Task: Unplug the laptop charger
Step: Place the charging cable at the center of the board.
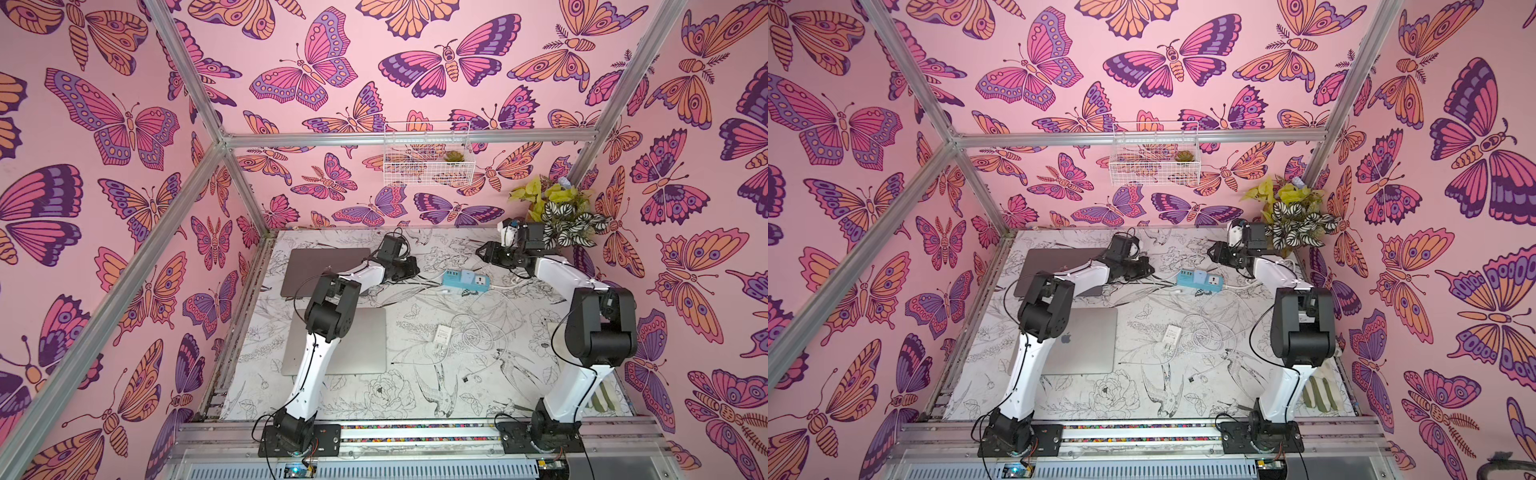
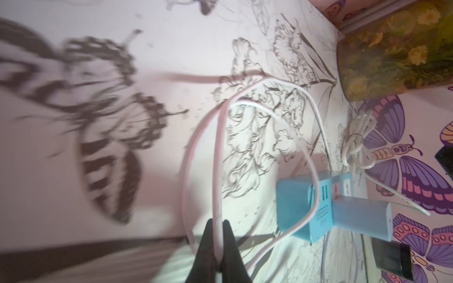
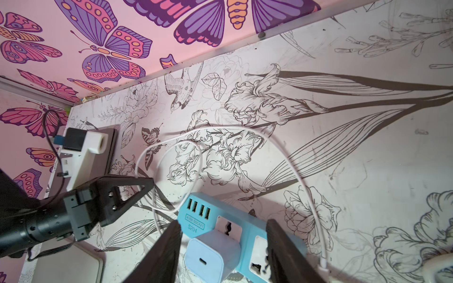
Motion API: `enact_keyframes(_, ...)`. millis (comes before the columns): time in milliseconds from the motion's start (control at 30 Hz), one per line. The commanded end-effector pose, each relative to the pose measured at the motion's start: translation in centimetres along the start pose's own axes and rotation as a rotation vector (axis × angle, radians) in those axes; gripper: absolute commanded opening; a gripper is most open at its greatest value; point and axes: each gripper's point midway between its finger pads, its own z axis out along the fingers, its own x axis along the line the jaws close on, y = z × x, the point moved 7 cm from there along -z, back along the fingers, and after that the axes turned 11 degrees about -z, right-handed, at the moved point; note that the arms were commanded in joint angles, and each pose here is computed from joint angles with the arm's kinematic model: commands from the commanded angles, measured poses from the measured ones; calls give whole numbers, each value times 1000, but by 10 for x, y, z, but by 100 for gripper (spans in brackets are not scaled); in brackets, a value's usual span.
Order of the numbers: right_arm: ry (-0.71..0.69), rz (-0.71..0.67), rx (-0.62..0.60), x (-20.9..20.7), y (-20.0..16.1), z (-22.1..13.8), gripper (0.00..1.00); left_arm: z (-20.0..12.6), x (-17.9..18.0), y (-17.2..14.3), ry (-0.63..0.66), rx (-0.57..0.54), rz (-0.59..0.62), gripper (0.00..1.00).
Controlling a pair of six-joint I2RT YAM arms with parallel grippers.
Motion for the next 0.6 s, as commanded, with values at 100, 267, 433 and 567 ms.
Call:
enact_keyframes(100, 27, -5, -15, 9, 3, -1, 57, -50, 14, 17, 71, -188, -81, 0)
enact_keyframes(267, 31, -6, -10, 10, 2, 1, 56, -71, 39, 13, 174, -275, -158, 0)
enact_keyframes(433, 31, -9, -8, 10, 1, 2, 56, -84, 43, 13, 197, -325, -165, 0)
enact_keyframes(567, 38, -1, -5, 10, 2, 3, 55, -85, 42, 10, 187, -327, -188, 0)
